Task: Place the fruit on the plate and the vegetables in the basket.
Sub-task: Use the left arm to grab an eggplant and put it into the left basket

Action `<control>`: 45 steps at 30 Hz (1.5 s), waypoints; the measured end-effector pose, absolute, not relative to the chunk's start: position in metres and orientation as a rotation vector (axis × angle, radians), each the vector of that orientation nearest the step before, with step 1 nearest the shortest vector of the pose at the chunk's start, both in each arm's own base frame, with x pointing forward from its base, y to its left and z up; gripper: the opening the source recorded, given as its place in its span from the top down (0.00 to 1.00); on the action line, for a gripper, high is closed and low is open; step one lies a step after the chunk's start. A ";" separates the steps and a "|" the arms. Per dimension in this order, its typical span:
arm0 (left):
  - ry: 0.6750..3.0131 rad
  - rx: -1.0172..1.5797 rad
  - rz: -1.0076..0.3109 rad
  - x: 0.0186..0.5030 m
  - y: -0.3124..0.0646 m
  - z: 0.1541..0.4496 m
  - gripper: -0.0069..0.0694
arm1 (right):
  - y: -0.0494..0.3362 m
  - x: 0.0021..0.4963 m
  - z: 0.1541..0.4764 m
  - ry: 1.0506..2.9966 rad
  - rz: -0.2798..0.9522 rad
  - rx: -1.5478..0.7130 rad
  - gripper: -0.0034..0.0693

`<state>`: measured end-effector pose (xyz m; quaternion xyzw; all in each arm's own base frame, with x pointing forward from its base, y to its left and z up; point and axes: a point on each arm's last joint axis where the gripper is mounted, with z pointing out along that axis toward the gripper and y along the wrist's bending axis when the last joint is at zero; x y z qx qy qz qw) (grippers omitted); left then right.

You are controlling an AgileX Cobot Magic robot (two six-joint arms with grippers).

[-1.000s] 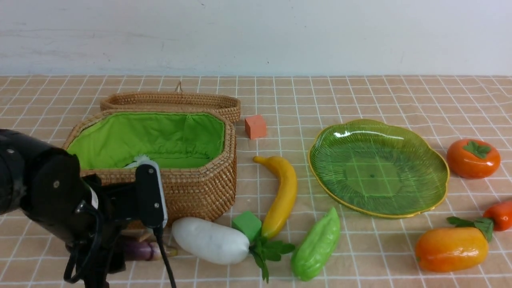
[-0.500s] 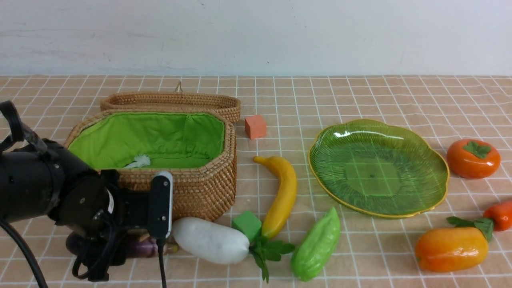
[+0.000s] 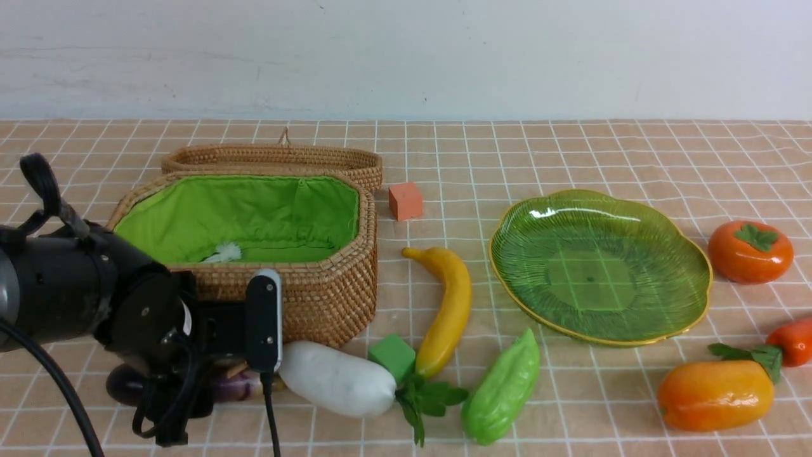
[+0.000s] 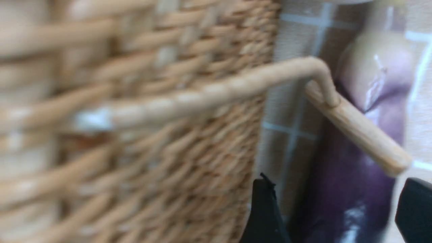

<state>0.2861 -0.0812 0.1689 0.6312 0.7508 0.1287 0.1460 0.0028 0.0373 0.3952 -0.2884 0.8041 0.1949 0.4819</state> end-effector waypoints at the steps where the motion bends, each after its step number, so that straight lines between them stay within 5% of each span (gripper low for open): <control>1: 2.181 1.810 0.356 0.285 -0.081 0.168 0.27 | 0.037 0.003 0.395 1.960 0.475 -0.703 0.78; 14: 2.292 1.811 0.245 0.273 -0.082 0.161 0.26 | 0.038 0.002 0.395 1.966 0.485 -0.707 0.77; 17: 2.277 1.866 0.239 0.272 -0.082 0.158 0.34 | 0.038 0.002 0.395 1.966 0.485 -0.707 0.77; 20: 2.280 1.893 0.228 0.270 -0.081 0.157 0.54 | 0.038 0.002 0.395 1.966 0.485 -0.707 0.77; 25: 2.314 1.926 0.220 0.265 -0.079 0.160 0.52 | 0.038 0.003 0.396 1.957 0.484 -0.701 0.77; 31: 2.327 1.720 0.249 0.253 -0.075 0.213 0.52 | 0.038 0.007 0.401 1.895 0.478 -0.661 0.77; 39: 1.881 1.203 0.316 0.262 -0.084 0.367 0.52 | 0.037 0.013 0.415 1.756 0.464 -0.571 0.77; 41: 1.841 1.162 0.303 0.280 -0.091 0.380 0.52 | 0.036 0.014 0.416 1.742 0.464 -0.563 0.77; 45: 1.897 1.217 0.312 0.325 -0.104 0.354 0.52 | 0.038 0.013 0.416 1.741 0.499 -0.564 0.77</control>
